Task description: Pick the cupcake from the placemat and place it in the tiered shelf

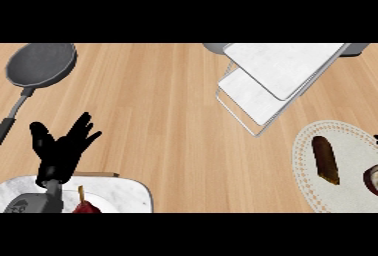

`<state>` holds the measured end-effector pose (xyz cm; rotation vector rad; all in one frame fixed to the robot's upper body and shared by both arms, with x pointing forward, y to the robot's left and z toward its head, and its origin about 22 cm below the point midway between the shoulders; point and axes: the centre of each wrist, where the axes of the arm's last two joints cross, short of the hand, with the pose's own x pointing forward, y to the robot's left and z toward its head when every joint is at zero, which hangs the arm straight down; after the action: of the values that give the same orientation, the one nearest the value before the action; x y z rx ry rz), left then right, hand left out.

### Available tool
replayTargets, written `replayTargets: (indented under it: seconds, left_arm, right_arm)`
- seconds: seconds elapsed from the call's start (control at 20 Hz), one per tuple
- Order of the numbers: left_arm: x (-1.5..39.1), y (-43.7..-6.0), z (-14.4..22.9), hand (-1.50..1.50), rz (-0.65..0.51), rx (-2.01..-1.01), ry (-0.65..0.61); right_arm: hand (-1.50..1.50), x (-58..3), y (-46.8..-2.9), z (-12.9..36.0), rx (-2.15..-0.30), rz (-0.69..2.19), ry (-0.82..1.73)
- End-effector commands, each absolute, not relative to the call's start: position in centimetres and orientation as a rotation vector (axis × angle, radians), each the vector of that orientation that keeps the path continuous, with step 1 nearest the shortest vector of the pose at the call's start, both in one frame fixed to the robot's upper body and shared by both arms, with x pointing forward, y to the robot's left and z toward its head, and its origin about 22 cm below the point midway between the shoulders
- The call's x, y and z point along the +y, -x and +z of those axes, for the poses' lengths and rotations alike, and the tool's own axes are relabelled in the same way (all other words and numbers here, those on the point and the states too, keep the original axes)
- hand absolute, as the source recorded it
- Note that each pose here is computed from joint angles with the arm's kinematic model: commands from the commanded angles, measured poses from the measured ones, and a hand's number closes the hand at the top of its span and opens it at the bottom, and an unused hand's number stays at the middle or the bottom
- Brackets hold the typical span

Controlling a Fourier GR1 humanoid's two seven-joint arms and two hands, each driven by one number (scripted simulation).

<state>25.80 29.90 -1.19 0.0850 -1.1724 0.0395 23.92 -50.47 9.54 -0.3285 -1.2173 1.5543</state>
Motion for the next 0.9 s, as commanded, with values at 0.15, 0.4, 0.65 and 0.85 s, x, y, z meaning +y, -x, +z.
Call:
replayTargets:
  seconds: [0.15,0.4,0.65,0.85]
  left_arm:
    - [31.2,-24.4,-3.0,0.00,0.043,-1.109,-0.078]
    - [30.2,-25.5,-3.5,0.00,0.046,-1.100,-0.080]
    - [28.7,-24.1,-3.4,0.00,0.024,-1.112,-0.088]
    - [30.0,-27.1,-1.4,0.00,0.040,-1.135,-0.102]
  right_arm:
    - [-1.50,-49.6,-24.2,6.2,-1.193,1.571,0.326]
    - [-1.50,-48.8,-24.9,6.2,-1.239,1.550,0.362]
    - [-1.50,-48.1,-25.7,3.6,-1.266,1.540,0.331]
    - [-1.50,-48.2,-26.2,2.6,-1.285,1.541,0.317]
